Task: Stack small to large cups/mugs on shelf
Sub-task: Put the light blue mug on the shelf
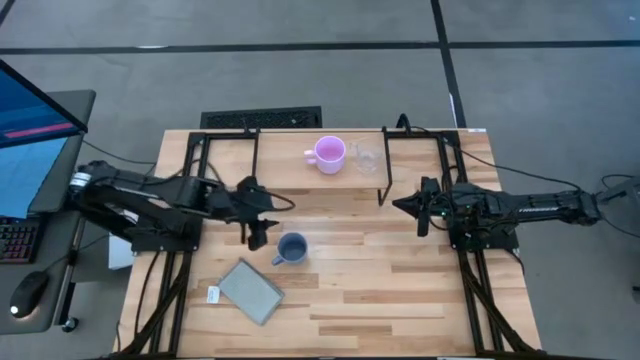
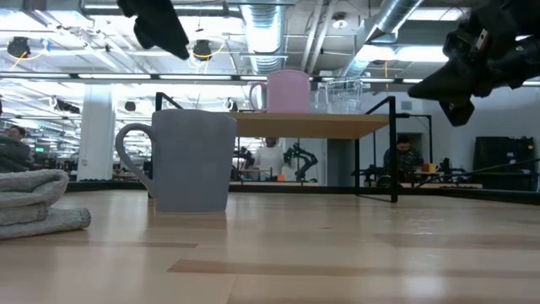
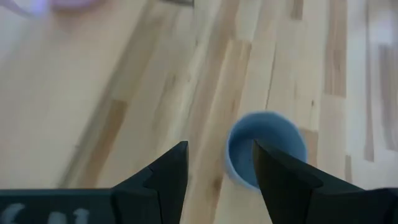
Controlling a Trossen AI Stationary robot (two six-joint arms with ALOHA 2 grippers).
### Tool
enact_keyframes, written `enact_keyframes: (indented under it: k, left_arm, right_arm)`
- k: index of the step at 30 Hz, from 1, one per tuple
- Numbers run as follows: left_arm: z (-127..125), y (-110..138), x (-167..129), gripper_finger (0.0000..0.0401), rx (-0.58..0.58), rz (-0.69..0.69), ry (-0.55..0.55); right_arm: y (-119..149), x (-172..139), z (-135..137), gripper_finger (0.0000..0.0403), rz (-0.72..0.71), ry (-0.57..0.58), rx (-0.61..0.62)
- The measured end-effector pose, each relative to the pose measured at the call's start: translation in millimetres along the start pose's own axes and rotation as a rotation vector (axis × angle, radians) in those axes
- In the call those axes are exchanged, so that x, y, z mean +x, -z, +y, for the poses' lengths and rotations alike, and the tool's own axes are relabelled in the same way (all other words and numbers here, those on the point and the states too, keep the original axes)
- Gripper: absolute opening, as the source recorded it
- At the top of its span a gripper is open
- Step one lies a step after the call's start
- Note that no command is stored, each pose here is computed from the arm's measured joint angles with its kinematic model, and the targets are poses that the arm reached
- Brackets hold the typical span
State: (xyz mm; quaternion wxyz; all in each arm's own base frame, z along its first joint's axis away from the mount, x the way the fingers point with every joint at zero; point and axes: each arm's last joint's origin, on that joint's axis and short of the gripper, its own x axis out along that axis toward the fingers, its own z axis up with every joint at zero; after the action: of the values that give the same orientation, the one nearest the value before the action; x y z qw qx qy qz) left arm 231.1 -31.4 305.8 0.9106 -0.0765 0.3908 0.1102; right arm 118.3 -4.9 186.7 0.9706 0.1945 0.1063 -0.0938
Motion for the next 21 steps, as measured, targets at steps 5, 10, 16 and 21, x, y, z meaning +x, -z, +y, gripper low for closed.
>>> enact_keyframes:
  k: [5, 10, 16, 21]
  left_arm:
    - [-12.5, -9.5, 23.5, 0.0169, -0.047, 0.123, 0.034]
    - [-25.4, -16.0, 40.8, 0.0169, -0.016, 0.211, 0.063]
    - [-38.1, -18.7, 58.7, 0.0169, 0.080, 0.292, 0.057]
    - [-38.2, -16.2, 78.1, 0.0169, 0.084, 0.375, 0.006]
  right_arm:
    - [2.2, 0.0, -1.0, 0.0024, 0.023, 0.010, -0.003]
    - [4.2, -0.1, -1.8, 0.0027, 0.043, 0.018, -0.007]
    - [4.5, -0.1, -2.0, 0.0024, 0.046, 0.020, -0.007]
    - [4.5, -0.1, -1.9, 0.0027, 0.047, 0.019, -0.008]
